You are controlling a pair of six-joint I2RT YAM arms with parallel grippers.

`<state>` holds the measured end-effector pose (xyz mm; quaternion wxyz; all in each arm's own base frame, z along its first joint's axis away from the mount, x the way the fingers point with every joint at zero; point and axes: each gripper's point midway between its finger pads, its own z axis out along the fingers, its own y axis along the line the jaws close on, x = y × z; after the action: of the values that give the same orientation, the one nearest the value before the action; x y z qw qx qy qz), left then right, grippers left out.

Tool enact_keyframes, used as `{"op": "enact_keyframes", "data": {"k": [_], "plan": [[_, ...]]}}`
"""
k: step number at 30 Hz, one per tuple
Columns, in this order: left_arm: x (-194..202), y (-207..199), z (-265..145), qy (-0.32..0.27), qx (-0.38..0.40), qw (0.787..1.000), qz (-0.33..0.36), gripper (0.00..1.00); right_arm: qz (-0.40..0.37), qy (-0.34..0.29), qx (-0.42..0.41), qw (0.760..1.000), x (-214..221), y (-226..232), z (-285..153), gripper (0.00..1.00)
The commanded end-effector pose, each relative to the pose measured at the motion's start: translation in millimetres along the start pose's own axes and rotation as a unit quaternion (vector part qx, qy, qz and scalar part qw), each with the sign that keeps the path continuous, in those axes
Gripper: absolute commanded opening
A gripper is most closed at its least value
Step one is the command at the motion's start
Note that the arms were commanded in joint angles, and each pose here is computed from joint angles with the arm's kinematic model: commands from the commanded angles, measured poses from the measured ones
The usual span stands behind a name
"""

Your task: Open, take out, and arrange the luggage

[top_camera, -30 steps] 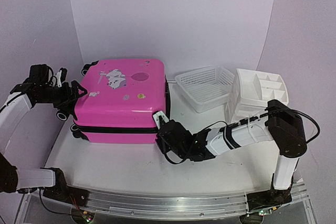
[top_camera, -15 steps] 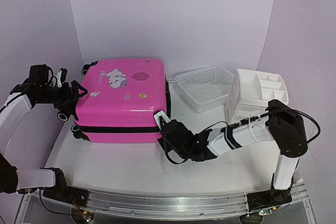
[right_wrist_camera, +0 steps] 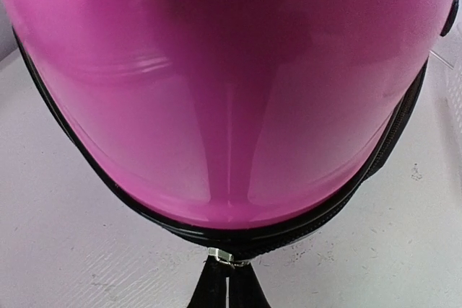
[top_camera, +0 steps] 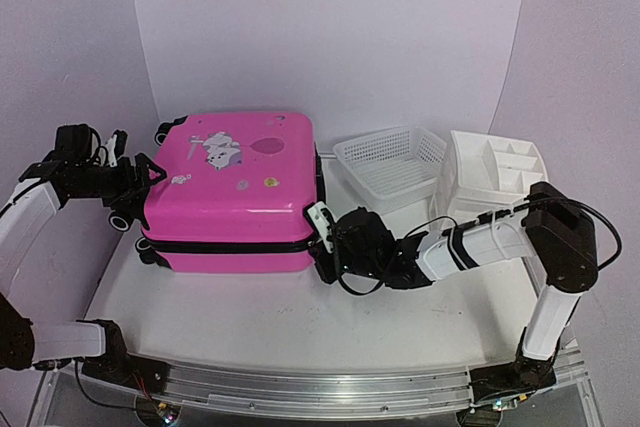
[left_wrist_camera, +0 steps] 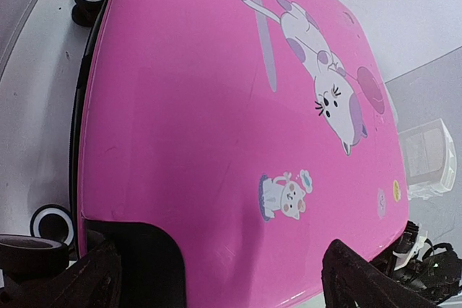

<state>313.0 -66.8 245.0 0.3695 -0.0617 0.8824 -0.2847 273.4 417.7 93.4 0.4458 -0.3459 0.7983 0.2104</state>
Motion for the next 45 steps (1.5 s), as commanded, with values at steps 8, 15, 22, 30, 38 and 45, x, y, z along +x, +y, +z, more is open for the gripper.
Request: {"op": "enact_keyframes", "data": {"k": [8, 15, 22, 30, 38, 45], "plan": [[66.6, -26.1, 17.4, 0.128, 0.076, 0.986, -0.08, 0.94, 0.089, -0.046, -0.114, 0.988, -28.9, 72.1, 4.2, 0.0], [75.1, -41.8, 23.1, 0.133, 0.076, 0.986, -0.065, 0.93, 0.062, -0.074, -0.059, 0.994, -61.5, 120.1, 10.2, 0.0], [58.9, -53.1, 8.1, 0.112, 0.077, 0.99, -0.028, 0.95, 0.069, -0.005, -0.048, 0.996, -49.3, 61.3, -5.3, 0.0], [-14.5, -15.3, -12.0, 0.031, -0.029, 0.999, -0.013, 0.98, 0.04, 0.053, -0.074, 0.995, -45.5, 31.8, -19.4, 0.0], [11.3, 11.0, 17.7, 0.085, -0.042, 0.995, -0.016, 0.99, 0.073, 0.07, -0.073, 0.992, -61.3, -24.1, -13.0, 0.0], [60.9, -13.1, 25.0, 0.16, 0.064, 0.984, -0.039, 0.98, 0.075, 0.075, -0.075, 0.992, -73.1, -56.4, -5.9, 0.0]]}}
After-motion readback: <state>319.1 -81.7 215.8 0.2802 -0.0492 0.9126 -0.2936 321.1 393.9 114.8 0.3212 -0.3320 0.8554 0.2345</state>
